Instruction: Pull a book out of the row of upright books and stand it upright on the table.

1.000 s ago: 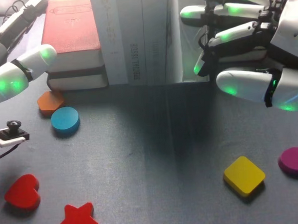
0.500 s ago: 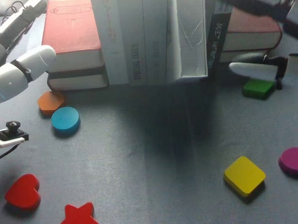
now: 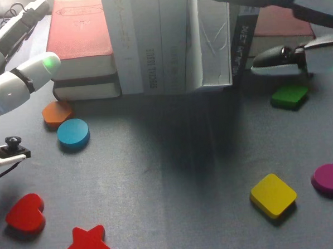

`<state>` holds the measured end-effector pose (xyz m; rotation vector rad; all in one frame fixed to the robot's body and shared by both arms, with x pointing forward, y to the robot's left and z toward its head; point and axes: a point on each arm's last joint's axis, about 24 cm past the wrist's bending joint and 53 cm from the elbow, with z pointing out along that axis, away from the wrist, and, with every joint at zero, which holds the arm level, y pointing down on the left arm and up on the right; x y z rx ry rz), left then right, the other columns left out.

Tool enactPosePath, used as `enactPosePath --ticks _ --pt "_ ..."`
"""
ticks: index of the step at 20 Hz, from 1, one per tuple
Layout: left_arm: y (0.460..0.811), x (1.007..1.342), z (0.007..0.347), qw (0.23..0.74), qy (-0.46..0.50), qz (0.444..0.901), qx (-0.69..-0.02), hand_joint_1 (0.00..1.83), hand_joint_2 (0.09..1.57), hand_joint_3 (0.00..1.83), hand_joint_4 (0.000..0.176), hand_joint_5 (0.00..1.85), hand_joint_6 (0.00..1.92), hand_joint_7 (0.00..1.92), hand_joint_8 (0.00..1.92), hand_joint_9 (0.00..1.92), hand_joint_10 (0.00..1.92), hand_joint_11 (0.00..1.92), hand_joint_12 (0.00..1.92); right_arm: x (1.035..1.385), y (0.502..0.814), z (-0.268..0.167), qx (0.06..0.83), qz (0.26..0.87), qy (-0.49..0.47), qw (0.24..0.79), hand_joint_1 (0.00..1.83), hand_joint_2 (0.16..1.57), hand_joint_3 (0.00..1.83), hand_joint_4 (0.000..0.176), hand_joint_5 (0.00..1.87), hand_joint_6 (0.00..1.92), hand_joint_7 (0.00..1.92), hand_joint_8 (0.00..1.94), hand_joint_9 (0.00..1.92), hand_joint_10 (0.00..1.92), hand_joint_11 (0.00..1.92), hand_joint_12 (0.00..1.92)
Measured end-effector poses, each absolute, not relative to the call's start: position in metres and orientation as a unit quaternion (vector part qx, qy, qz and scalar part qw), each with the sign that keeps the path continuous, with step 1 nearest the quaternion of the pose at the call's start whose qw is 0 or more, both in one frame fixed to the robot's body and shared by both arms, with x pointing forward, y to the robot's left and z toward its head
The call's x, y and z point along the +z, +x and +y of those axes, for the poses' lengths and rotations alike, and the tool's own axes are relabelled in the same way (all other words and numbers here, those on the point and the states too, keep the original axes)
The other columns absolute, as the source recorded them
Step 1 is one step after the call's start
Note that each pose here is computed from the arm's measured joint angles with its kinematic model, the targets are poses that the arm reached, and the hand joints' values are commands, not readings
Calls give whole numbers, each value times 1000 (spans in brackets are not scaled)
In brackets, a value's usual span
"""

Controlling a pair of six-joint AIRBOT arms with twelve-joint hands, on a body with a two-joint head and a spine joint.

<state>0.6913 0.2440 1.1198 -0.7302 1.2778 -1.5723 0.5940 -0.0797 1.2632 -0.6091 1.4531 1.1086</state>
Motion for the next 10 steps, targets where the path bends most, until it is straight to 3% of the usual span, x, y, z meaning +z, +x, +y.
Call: enactPosePath --ticks 1,3,4,5,6,7,8,9,10 --pt "691 1120 244 474 -299 522 -643 359 1368 0 57 103 4 0 0 0 0 0 0 1265 594 -75 462 621 -275 570 1136 1063 0 133 0 0 0 0 0 0 0 0" --pt "691 1119 245 475 -299 523 -642 360 1369 0 58 105 5 0 0 0 0 0 0 1266 593 -66 441 624 -305 568 1157 1046 0 98 0 0 0 0 0 0 0 0" --pt "691 1118 246 475 -300 524 -641 342 1367 0 81 65 0 0 0 0 0 0 0 1265 590 -59 429 625 -326 565 1212 1004 0 97 0 0 0 0 0 0 0 0" --pt "691 1118 246 474 -300 524 -641 339 1367 0 85 55 0 0 0 0 0 0 0 1263 587 -56 422 625 -339 562 1226 987 0 97 0 0 0 0 0 0 6 3" --pt "691 1118 246 475 -301 523 -641 389 1372 1 52 76 8 0 0 0 0 0 0 1261 582 -48 404 622 -369 561 1225 970 0 94 0 0 0 0 0 0 56 28" --pt "691 1118 246 475 -301 522 -641 321 1361 0 76 61 2 0 0 0 0 14 8 1261 579 -44 396 620 -383 559 1225 886 0 61 0 0 0 0 0 0 10 672" --pt "691 1118 246 475 -301 523 -641 310 1353 0 104 42 0 0 0 0 0 7 6 1261 576 -40 385 618 -402 556 1266 872 6 57 0 0 0 0 0 0 1 797" --pt "691 1118 247 475 -301 522 -641 336 1349 0 111 57 7 0 0 0 0 15 12 1259 575 -37 375 617 -417 552 1294 865 10 40 0 0 0 0 0 0 0 818" --pt "691 1118 247 475 -302 522 -641 351 1354 0 95 60 7 0 0 0 0 2 7 1256 575 -33 363 617 -432 549 1267 892 12 4 2 1 0 0 0 0 0 921"
